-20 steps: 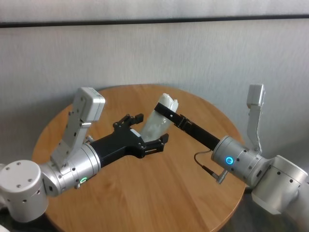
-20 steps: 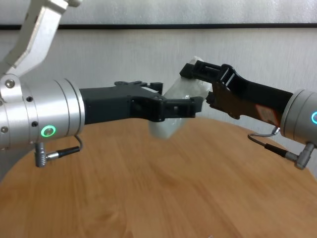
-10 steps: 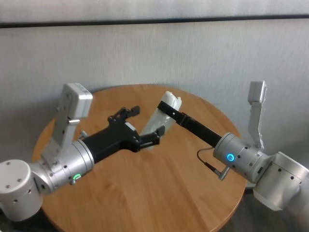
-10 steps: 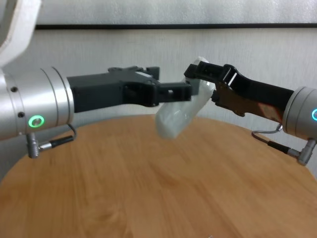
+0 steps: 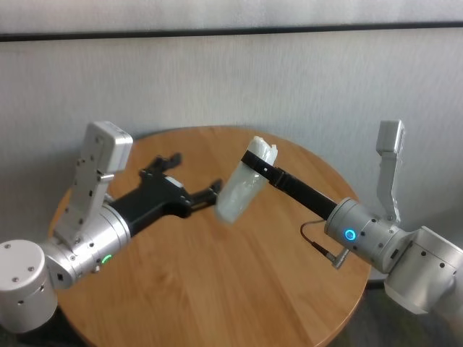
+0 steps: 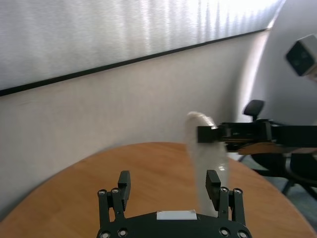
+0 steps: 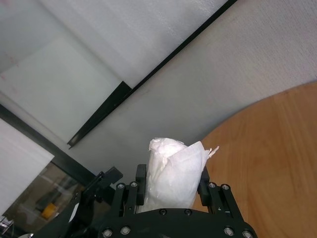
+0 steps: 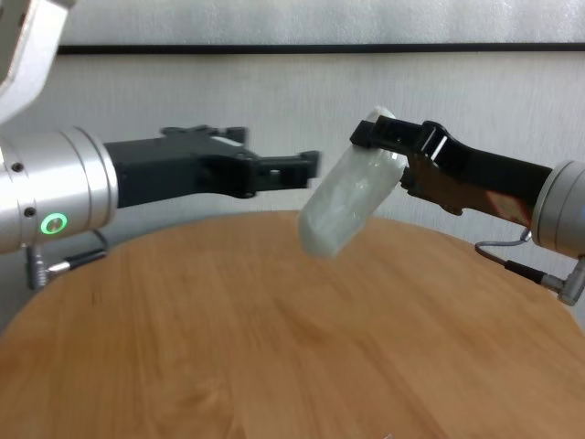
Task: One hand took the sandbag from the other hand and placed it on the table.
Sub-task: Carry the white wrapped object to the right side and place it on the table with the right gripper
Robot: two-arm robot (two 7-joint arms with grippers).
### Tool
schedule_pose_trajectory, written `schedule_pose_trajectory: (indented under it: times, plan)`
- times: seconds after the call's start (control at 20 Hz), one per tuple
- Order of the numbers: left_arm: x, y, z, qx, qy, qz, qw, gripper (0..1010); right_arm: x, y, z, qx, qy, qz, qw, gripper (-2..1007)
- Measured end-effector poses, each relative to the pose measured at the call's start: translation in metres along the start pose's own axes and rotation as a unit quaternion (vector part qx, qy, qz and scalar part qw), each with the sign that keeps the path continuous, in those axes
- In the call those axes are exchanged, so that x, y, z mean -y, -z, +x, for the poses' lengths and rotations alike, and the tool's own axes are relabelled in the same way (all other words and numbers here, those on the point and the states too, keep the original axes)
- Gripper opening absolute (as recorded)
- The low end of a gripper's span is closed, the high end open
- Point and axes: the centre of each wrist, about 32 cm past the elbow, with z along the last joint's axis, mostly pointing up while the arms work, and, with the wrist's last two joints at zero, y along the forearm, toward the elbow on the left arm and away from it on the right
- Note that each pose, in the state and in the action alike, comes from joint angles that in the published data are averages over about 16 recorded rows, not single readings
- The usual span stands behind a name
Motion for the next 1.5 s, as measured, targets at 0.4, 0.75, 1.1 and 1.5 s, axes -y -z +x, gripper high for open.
schedule_pose_trajectory:
  times: [0.4, 0.75, 1.1, 1.5]
  plan:
    - [-0.0043, 0.0008, 0.0017, 0.016, -0.108, 0.020, 0.9939, 1001, 0.0011, 0.0002, 0.0017, -0.001, 0.000, 0.000, 1.0000, 598]
    - [-0.0062, 0.0008, 0.0023, 0.019, -0.157, 0.035, 0.9868, 1001, 0.0011, 0.0008, 0.0021, -0.002, -0.001, -0.001, 1.0000, 598]
    - [-0.0057, 0.0002, 0.0019, 0.019, -0.160, 0.044, 0.9859, 1001, 0.0013, 0.0011, 0.0023, 0.000, 0.002, -0.005, 1.0000, 598]
    - [-0.0056, 0.0004, 0.0018, 0.019, -0.161, 0.042, 0.9859, 1001, 0.0030, -0.0007, 0.0030, 0.008, 0.014, -0.010, 0.9998, 598]
